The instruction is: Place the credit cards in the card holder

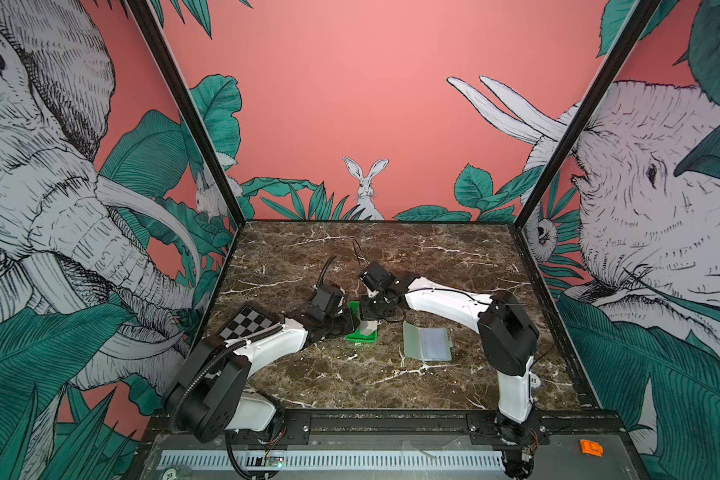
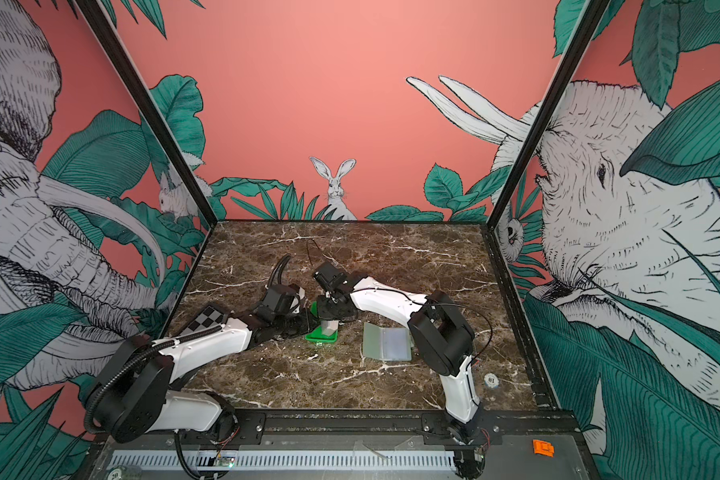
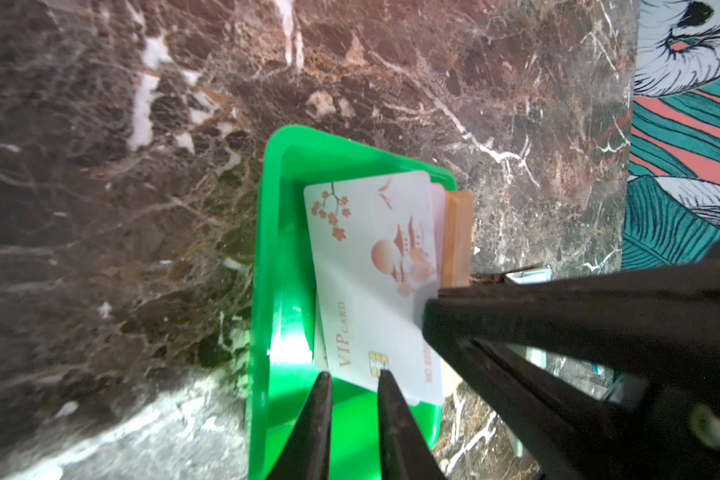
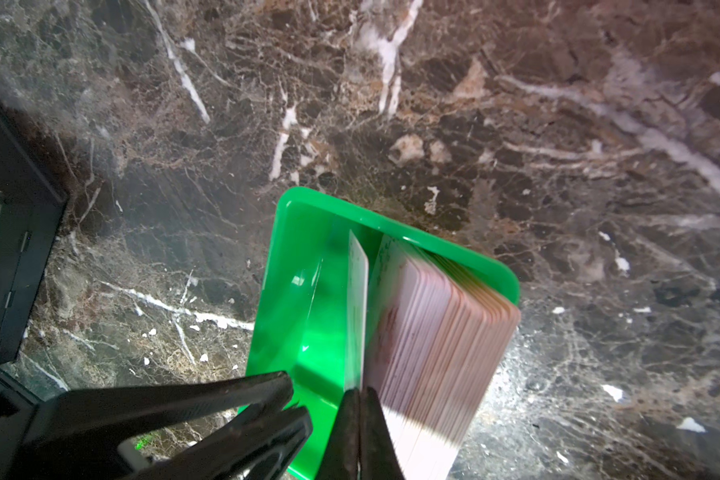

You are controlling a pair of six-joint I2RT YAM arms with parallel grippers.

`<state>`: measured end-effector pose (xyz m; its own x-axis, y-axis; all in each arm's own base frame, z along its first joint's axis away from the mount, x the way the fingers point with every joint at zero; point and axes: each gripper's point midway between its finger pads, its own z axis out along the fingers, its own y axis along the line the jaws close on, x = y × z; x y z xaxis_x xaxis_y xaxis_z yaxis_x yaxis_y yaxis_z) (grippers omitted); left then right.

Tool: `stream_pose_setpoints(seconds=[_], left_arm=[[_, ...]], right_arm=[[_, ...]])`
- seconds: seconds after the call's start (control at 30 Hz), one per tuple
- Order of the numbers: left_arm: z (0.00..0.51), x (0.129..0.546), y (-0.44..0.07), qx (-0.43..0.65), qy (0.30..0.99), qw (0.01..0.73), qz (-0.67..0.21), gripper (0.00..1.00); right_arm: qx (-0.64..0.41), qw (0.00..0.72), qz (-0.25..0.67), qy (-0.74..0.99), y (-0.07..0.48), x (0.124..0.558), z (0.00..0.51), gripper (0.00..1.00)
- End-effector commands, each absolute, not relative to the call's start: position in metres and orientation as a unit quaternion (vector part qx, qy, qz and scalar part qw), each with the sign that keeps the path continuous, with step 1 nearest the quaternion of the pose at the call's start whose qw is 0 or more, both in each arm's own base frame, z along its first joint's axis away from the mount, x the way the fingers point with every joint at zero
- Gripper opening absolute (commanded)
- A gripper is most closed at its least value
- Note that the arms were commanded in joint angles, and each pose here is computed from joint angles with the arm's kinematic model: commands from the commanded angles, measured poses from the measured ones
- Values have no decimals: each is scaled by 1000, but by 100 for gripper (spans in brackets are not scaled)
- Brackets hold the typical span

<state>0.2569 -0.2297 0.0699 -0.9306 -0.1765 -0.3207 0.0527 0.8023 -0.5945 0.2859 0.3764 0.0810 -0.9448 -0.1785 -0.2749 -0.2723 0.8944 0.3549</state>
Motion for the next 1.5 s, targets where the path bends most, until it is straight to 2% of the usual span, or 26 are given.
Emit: stream_pose_setpoints(seconds=[0.0,0.3,0.5,0.7,1.03,1.47], left_arm=[[82,250,-228,-18,926,190,-325,25],[128,240,-237,36,881,235,-409,28],[160,233,-252,72,834,261,-481,29],[182,228,-269,96,791,262,-545,31],[195,226,-294,104,760,248,-592,33],[198,221,-308,79,721,238,-646,39]], right_arm=[[-122,147,216,958,375,285,105,0],[-116,186,286,933,369,280,144,0],[-101,200,308,925,343,278,150,0],[-94,231,337,908,309,276,180,0],[-69,250,370,892,263,267,206,0],[-58,259,386,884,253,263,219,0]])
